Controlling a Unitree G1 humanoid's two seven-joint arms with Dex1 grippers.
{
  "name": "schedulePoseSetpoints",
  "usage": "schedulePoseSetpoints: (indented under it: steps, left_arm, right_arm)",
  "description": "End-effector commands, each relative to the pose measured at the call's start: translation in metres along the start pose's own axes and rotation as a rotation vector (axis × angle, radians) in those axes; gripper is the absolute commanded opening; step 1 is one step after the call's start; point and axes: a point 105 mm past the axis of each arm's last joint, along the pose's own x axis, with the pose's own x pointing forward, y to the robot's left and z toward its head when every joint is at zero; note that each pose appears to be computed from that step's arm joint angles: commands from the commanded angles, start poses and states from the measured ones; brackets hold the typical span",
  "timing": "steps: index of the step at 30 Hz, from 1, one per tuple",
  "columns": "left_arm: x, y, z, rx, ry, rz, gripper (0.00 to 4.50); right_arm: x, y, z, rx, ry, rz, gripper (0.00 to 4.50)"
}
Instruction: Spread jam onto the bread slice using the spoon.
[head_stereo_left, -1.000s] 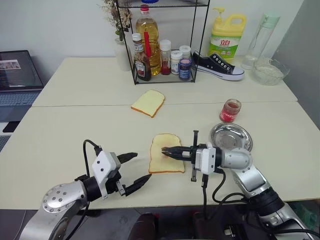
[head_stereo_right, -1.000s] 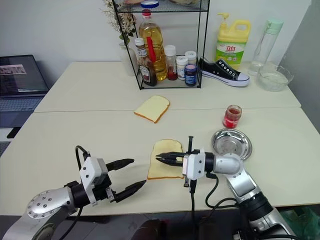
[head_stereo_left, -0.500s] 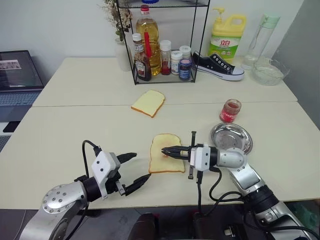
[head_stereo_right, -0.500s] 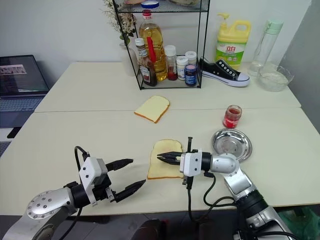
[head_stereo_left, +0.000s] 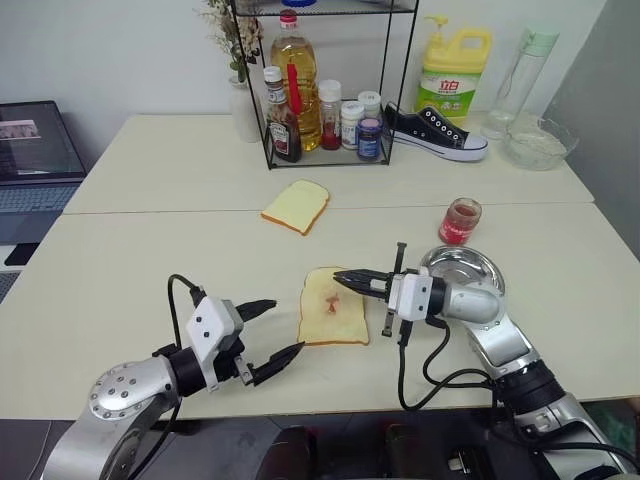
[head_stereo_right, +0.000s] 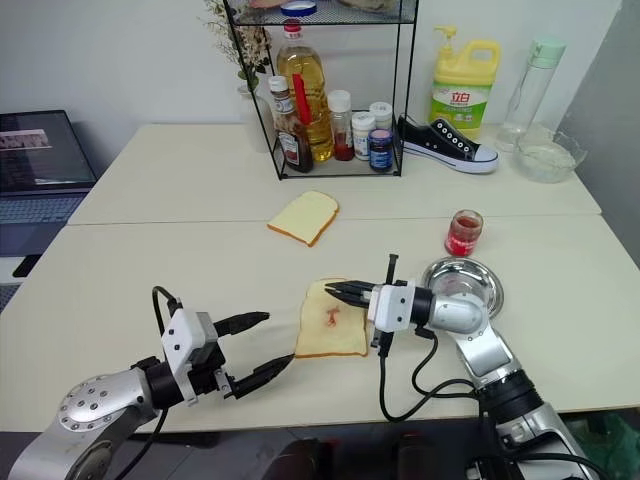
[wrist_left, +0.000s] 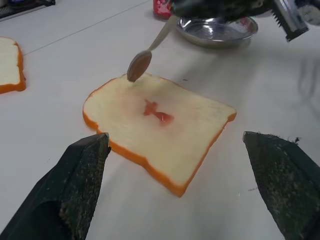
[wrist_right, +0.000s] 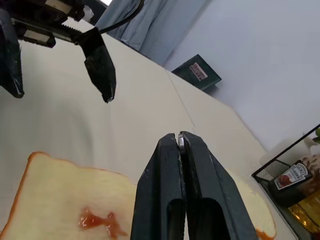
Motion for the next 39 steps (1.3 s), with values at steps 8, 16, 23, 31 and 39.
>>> schedulePoseSetpoints:
  steps: [8,16,23,31,39]
  left_arm:
    - [0.0,0.003,0.006,0.03,-0.014,0.001,4.5]
    - [0.0,0.004,0.004,0.029,-0.014,-0.003,4.5]
    - [-0.001,0.004,0.005,0.034,-0.009,-0.022,4.5]
    - [-0.005,-0.004,0.007,0.055,0.005,-0.066,4.5]
    - [-0.012,0.0,0.003,0.065,0.024,-0.064,4.5]
  right_arm:
    - [-0.004,0.004,0.01,0.059,-0.028,0.001,0.02]
    - [-0.017,-0.033,0.046,-0.002,-0.088,-0.106,0.02]
    - [-0.022,-0.054,0.035,0.643,-0.066,-0.258,0.02]
    - [-0.023,-0.037,-0.007,1.421,-0.036,-0.285,0.02]
    - [-0.006,-0.025,-0.036,1.635,-0.002,-0.318,0.02]
